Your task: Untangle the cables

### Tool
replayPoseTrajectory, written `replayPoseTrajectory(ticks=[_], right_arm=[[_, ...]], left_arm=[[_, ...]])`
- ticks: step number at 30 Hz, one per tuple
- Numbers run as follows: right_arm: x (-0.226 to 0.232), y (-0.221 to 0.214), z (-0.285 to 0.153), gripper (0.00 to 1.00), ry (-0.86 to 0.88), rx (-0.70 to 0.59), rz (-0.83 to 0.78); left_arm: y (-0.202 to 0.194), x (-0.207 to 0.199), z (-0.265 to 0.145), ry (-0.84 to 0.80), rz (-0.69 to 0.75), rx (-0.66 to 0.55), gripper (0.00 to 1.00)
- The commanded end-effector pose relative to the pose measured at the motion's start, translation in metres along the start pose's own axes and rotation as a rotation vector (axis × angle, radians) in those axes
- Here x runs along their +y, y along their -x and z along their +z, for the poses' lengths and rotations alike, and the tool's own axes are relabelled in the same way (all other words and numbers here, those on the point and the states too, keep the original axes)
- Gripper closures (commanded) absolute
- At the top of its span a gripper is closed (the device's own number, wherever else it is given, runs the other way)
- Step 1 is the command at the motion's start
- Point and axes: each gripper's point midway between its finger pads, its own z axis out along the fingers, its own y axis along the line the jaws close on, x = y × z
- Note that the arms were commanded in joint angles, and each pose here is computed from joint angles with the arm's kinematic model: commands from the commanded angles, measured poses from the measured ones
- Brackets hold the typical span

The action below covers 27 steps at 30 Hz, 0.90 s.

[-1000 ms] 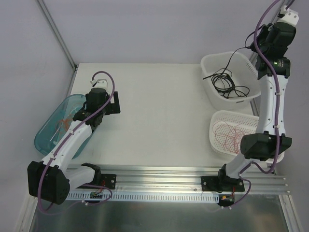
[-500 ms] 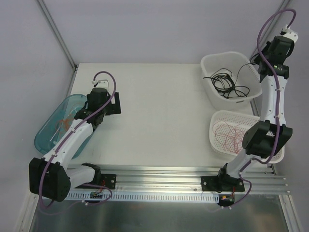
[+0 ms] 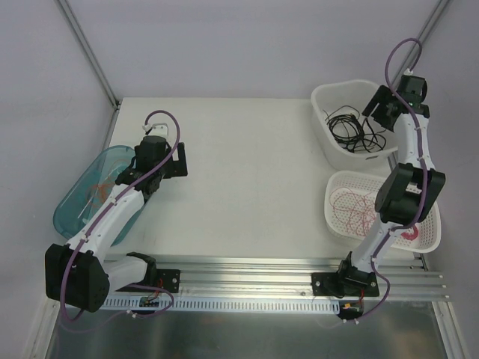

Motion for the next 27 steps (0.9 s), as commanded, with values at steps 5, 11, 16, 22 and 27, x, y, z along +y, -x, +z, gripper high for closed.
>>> replayPoseTrajectory(ticks=[5,11,16,22,27], right_arm=[[0.085,0.009,-0.051,0.23,0.265,-0.043,-0.177],[0.107,-0.004,-0.08,0.22,0.297,-0.071,-0.192],[0.099,-0.011,-0.136,0.07,0.3,-0.128,-0.18],[0.07,-0.009,-0.248,0.03,0.244,-0.257,-0.176],[0.034,-0.029,-0.345,0.03,0.204,-0.401,-0.154]], left_arm=[[0.011,-0.004,-0.001,-0.026,-0.013,-0.029,0.01],[0.012,-0.003,-0.003,-0.024,-0.014,-0.035,0.01],[0.018,-0.005,-0.012,-0.047,-0.031,-0.065,0.01],[0.042,-0.01,-0.046,-0.117,-0.068,-0.18,0.01],[0.072,0.002,-0.115,-0.145,-0.107,-0.36,0.01]])
